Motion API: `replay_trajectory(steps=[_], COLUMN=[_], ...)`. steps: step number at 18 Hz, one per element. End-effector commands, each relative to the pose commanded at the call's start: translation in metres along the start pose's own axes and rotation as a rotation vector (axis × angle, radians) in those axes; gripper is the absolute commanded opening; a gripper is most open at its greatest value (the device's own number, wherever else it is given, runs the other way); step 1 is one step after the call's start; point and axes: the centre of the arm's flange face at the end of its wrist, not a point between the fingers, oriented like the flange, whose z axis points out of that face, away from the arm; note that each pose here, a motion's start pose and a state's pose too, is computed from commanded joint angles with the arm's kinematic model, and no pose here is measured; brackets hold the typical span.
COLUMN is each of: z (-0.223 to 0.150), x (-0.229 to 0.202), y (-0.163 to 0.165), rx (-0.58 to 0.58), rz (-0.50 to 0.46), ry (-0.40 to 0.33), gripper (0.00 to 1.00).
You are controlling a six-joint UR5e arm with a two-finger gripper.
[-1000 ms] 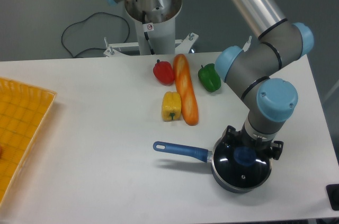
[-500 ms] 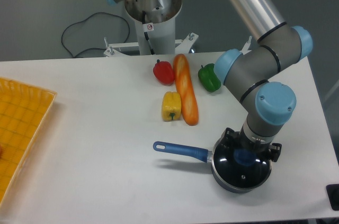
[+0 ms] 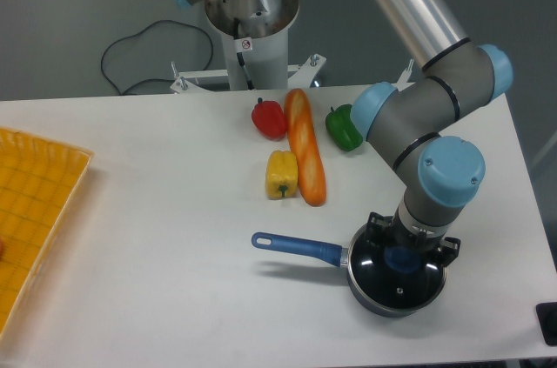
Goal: Open the lid
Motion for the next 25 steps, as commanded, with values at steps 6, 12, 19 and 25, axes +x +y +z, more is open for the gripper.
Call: replay_trajectory(steps=[6, 12, 19, 25], z=[-0.007, -0.021, -0.052, -0.067], x=[0.001, 0.006, 0.011, 0.009], y=[0.001, 0.005, 0.024, 0.04], rx=[0.002, 0.004, -0.019, -0.035], rz=[0.0, 0.005, 0.0, 0.016], ry=[-0.008, -0.018, 0.015, 0.042], gripper=[0.58, 0.56, 0.54, 0.53])
